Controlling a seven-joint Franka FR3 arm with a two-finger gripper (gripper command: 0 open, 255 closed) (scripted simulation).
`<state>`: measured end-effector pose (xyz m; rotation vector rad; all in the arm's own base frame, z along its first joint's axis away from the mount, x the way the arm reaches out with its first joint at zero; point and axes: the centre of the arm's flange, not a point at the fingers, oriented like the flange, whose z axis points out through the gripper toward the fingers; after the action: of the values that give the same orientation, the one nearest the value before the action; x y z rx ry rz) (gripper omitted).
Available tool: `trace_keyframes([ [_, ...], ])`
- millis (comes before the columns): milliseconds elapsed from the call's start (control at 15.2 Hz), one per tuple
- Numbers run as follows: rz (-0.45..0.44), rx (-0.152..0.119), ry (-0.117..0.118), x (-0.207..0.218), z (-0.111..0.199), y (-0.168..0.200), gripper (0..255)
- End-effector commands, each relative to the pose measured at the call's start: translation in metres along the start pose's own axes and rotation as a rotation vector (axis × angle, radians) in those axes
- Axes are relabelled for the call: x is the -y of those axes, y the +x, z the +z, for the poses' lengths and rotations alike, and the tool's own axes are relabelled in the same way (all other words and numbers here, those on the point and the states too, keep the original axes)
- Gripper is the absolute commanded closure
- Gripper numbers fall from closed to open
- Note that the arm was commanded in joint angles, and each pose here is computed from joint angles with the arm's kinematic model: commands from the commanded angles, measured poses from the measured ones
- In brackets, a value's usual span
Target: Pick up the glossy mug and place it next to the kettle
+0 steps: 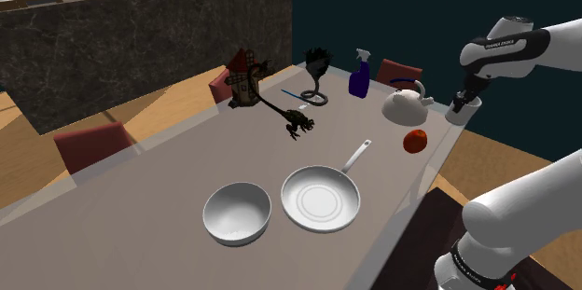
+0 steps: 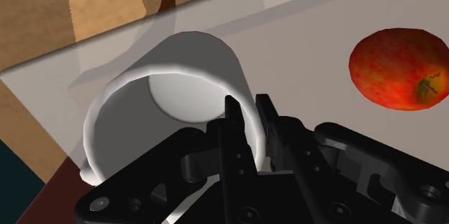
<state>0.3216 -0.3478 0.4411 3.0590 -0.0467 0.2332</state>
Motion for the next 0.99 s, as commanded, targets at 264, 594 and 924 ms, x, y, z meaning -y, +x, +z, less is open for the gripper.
trace_keyframes([
  [264, 0.0, -0.001, 0.0, 0.003, 0.033, -0.005, 255],
  [594, 0.0, -0.001, 0.0, 0.005, 0.059, -0.009, 255],
  [924, 0.0, -0.001, 0.0, 0.006, 0.082, -0.013, 255],
])
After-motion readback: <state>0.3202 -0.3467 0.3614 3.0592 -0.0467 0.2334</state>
